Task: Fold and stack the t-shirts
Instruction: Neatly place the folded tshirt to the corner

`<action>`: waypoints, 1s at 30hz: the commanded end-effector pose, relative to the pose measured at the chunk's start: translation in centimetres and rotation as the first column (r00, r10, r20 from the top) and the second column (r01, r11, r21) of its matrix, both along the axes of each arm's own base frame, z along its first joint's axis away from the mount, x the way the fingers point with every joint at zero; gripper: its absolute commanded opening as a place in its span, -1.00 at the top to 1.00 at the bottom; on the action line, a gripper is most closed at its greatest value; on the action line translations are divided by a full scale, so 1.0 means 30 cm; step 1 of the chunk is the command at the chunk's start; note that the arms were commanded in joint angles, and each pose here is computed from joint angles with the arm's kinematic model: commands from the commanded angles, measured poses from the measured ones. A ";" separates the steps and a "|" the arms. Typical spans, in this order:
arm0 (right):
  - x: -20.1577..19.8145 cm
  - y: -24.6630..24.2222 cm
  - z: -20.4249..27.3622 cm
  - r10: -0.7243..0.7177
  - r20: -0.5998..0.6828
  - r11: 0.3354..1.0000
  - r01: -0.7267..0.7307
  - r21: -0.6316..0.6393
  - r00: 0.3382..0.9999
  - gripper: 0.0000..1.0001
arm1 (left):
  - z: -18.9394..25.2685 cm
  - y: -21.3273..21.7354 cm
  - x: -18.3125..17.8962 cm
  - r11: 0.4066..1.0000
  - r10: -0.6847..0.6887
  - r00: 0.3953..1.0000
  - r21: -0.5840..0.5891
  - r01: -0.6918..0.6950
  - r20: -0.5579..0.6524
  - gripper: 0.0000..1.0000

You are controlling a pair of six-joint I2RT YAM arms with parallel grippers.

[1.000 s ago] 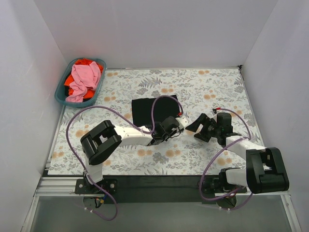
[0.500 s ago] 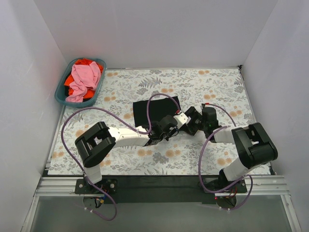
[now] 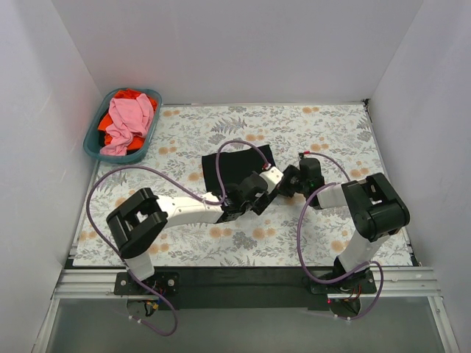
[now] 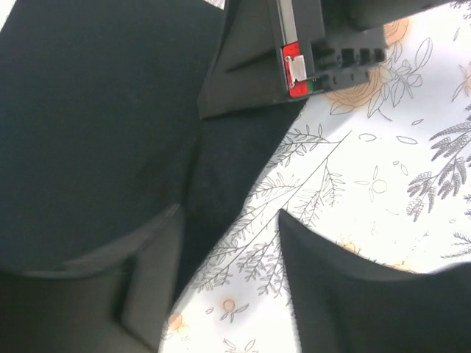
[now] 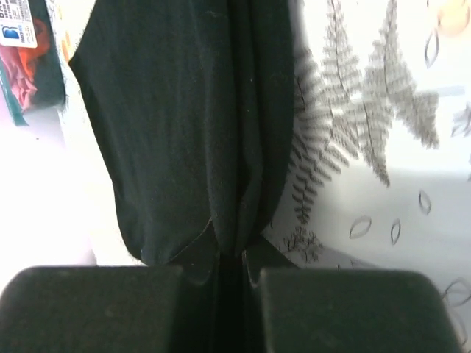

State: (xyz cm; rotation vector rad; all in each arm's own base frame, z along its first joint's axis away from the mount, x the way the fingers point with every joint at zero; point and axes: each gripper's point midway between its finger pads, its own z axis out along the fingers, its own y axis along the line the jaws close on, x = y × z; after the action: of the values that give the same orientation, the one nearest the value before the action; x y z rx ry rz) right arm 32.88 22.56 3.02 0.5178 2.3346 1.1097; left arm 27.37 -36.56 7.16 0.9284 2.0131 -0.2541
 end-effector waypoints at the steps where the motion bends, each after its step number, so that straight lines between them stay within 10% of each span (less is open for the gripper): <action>1: 0.100 -0.034 0.054 0.017 0.155 0.996 -0.004 -0.085 0.988 0.97 | 0.169 0.024 0.031 0.988 0.088 0.995 -0.128 -0.081 0.048 -0.14; 10: 0.362 -0.316 0.080 0.081 0.320 0.890 0.076 -0.450 0.944 0.97 | 0.295 0.456 0.140 0.827 0.479 0.871 -0.275 -0.490 -0.109 -0.63; 15: 0.604 -0.493 0.191 0.193 0.395 0.708 0.151 -0.690 0.898 0.97 | 0.309 0.679 0.113 0.699 0.631 0.762 -0.318 -0.640 -0.146 -0.95; 21: 0.788 -0.739 0.231 0.160 0.382 0.518 0.252 -0.818 0.910 0.97 | 0.268 0.863 0.057 0.526 0.784 0.606 -0.373 -0.765 -0.136 -0.97; 30: 0.920 -1.086 0.231 0.068 0.376 0.300 0.340 -0.891 0.924 0.97 | 0.256 0.888 0.080 0.476 0.825 0.553 -0.384 -0.792 -0.118 -0.96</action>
State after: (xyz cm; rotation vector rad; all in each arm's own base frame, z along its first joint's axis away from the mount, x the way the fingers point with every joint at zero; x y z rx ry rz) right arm 58.56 -6.17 6.90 0.0226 2.1513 -0.2310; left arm 29.11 -10.73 14.21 -0.2807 2.0314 -0.1003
